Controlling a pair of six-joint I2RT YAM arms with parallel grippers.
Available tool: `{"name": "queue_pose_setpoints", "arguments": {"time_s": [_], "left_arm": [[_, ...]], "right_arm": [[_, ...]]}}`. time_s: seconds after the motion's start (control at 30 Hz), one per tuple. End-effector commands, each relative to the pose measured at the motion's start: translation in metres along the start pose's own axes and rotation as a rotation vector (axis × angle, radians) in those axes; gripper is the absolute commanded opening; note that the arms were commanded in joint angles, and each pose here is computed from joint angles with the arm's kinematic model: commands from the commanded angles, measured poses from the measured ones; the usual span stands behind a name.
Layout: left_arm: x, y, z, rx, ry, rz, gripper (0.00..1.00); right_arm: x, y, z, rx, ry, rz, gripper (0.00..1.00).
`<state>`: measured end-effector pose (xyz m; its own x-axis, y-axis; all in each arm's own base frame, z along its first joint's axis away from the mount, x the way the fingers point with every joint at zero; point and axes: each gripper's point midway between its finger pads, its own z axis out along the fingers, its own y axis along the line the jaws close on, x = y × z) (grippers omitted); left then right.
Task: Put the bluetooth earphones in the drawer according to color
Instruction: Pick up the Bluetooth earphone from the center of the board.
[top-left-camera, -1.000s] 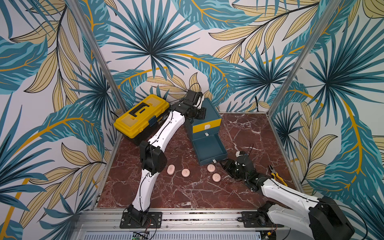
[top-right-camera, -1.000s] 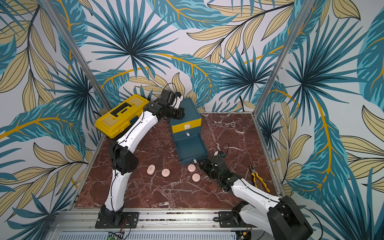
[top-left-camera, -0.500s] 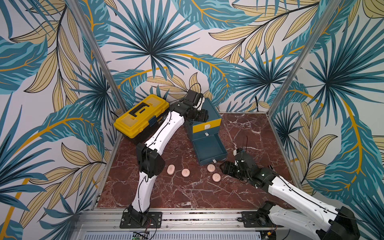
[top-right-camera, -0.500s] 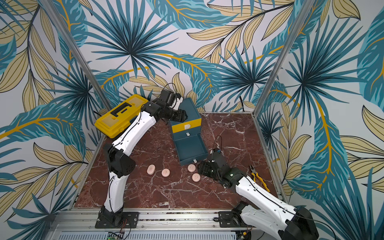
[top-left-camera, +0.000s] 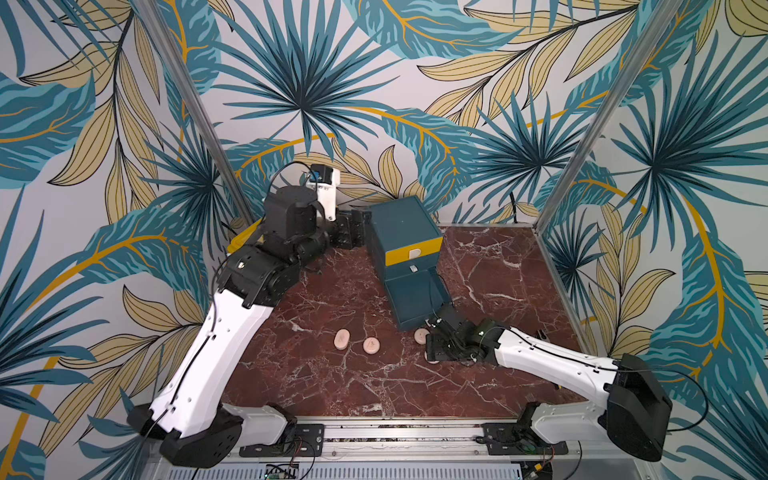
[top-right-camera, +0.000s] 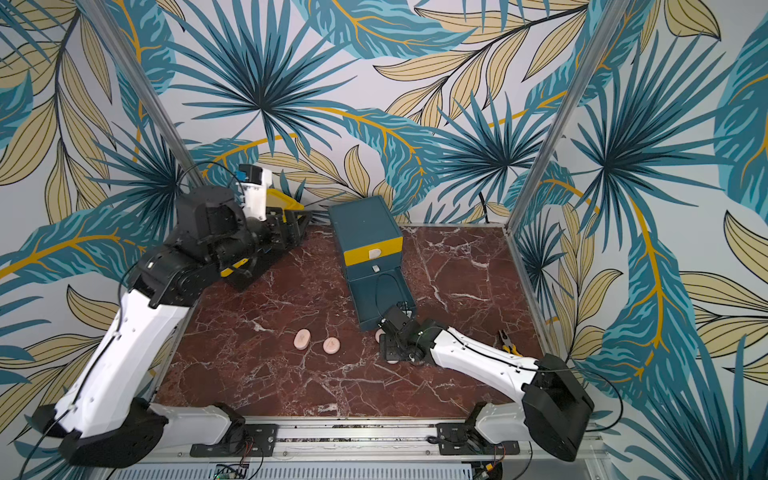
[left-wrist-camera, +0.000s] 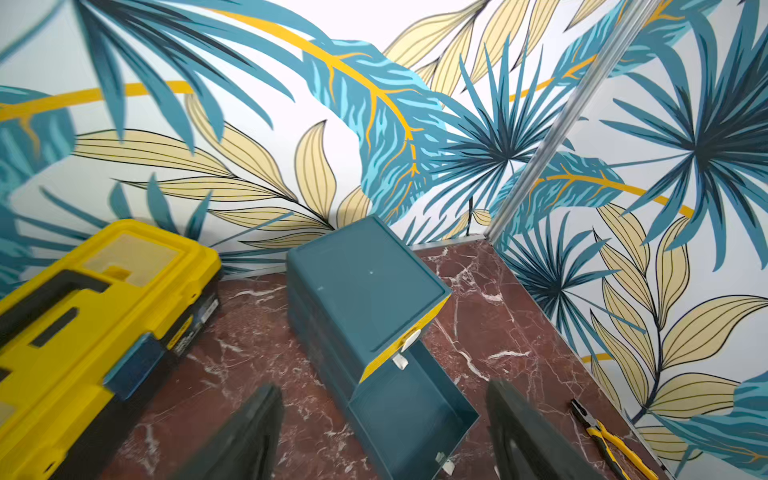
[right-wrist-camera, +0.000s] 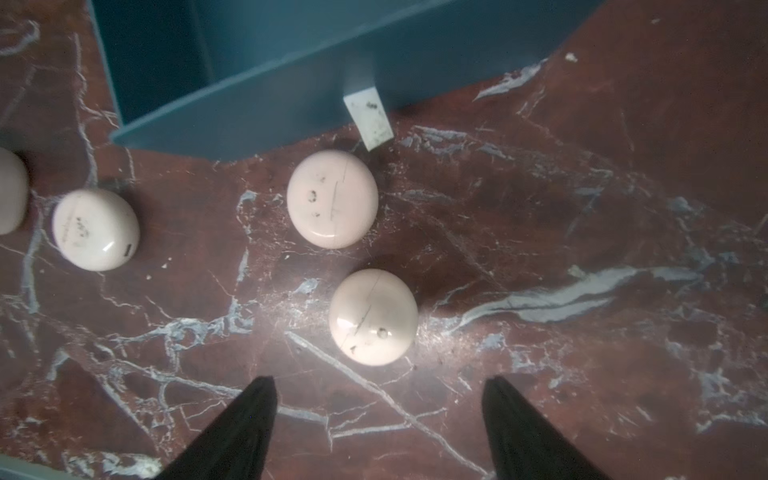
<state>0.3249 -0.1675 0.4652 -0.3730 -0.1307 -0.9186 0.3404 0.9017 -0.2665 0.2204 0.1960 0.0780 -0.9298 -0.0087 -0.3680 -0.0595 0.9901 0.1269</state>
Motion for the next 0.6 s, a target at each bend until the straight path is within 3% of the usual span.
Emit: {"name": "queue_pose_setpoints", "arguments": {"time_s": [0.0,0.27,0.57], "left_arm": [[0.045,0.033,0.004,-0.128,0.094,-0.016,0.81],[0.099,0.067,-0.037,-0.24,0.176,-0.037,0.81],[0.117,0.078,-0.053,-0.275,0.204,-0.05,0.81]], "right_arm": [[0.004,-0.007,0.006,0.084,0.04,-0.063,0.84],[0.006,-0.004,0.023,0.144,0.101,-0.121,0.81],[0.016,0.0,0.043,0.15,0.142,-0.108,0.76]]}}
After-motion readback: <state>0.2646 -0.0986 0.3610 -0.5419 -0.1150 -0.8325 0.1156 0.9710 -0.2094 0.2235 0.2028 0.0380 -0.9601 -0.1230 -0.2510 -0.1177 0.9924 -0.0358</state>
